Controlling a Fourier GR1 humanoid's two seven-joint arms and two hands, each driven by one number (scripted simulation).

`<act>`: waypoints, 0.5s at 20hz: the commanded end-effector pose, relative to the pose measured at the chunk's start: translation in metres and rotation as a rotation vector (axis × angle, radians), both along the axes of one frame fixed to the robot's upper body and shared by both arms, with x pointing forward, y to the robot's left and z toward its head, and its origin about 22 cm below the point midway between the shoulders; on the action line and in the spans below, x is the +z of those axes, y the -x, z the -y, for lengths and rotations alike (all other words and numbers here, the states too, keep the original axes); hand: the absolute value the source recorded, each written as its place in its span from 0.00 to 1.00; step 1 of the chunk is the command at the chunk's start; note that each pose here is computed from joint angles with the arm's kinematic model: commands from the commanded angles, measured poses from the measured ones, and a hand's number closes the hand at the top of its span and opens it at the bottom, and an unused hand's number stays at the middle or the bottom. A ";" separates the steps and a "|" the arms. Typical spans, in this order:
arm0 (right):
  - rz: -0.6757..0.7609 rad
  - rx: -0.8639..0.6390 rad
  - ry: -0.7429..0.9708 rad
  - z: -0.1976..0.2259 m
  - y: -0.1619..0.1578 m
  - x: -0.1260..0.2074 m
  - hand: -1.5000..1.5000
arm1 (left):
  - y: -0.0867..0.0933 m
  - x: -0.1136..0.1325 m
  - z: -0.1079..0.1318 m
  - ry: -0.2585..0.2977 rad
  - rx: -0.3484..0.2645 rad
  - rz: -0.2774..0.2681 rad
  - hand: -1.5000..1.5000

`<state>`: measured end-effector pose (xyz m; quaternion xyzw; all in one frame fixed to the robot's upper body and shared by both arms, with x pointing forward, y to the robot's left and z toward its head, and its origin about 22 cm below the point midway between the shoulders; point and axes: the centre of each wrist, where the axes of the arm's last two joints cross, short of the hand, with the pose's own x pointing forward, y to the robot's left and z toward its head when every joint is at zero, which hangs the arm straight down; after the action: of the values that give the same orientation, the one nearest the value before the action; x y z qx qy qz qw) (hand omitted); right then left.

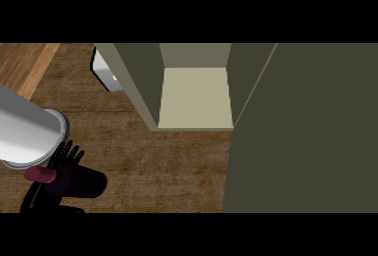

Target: Pick up the wine, place it into the cabinet and close the cabinet

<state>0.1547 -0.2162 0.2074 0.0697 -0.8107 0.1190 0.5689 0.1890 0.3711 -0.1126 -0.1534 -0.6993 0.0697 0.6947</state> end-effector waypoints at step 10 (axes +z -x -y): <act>0.037 0.037 -0.040 -0.002 0.016 0.009 0.00 | -0.001 -0.012 0.030 0.075 -0.191 0.092 1.00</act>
<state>0.1553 -0.2126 0.2091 0.0761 -0.8089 0.1209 0.5703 0.1995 0.3564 -0.1162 -0.1980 -0.6952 0.0459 0.6895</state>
